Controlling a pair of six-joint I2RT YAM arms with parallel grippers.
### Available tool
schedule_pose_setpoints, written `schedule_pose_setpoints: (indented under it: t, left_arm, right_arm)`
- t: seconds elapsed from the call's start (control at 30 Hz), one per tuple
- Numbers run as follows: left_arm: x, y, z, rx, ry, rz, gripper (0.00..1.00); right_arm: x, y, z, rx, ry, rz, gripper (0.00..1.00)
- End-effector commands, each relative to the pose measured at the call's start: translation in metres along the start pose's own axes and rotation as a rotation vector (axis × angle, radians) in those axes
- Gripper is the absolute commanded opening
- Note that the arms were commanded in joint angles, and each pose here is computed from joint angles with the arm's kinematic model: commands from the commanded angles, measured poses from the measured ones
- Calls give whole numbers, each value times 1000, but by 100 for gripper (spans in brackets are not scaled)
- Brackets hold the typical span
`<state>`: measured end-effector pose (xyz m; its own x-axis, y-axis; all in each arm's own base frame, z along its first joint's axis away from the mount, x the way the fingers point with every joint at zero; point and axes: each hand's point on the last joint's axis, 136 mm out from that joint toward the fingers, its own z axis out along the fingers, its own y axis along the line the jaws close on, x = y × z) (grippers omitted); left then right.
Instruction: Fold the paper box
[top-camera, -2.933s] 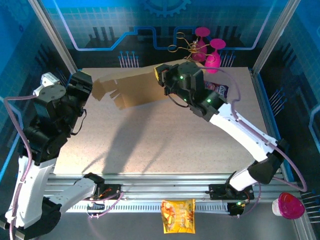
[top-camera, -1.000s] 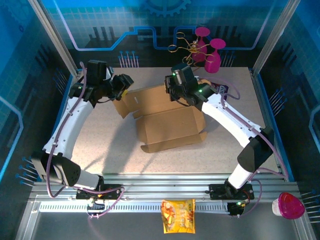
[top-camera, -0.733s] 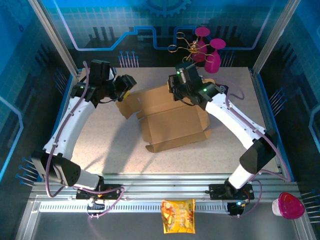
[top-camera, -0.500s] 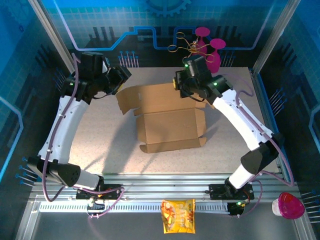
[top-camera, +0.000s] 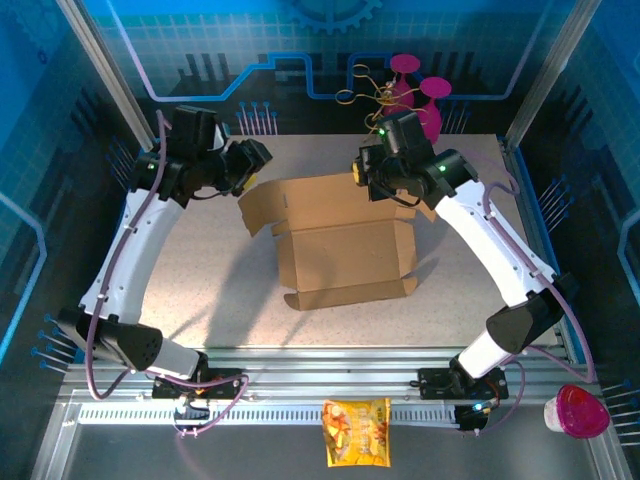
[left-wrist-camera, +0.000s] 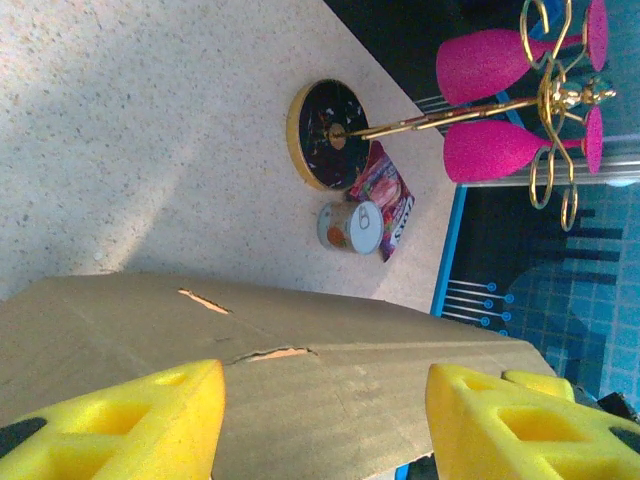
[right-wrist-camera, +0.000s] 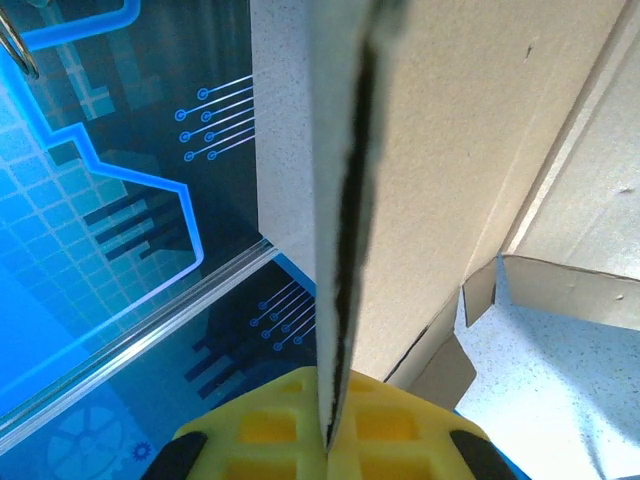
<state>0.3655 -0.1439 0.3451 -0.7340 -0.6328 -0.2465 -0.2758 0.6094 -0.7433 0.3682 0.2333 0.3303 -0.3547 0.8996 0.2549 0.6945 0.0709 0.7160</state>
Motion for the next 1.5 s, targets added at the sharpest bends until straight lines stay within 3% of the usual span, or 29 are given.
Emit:
schedule_pose_setpoints:
  t: [0.0, 0.47, 0.7, 1.23, 1.47]
  left_arm:
    - [15, -7, 10, 20, 56, 0, 56]
    - [46, -18, 18, 36, 116, -17, 55]
    - [49, -19, 5, 31, 100, -47, 55]
    - [74, -24, 10, 90, 155, -225, 52]
    - [67, -25, 15, 93, 119, -257, 50]
  right_arm:
    - [0, 9, -14, -35, 11, 31, 0]
    - [-3, 15, -5, -61, 11, 48, 0]
    - [-1, 26, -17, -69, 15, 57, 0]
    - [-1, 25, -7, -100, 39, 67, 0]
    - [6, 17, -4, -87, 56, 62, 0]
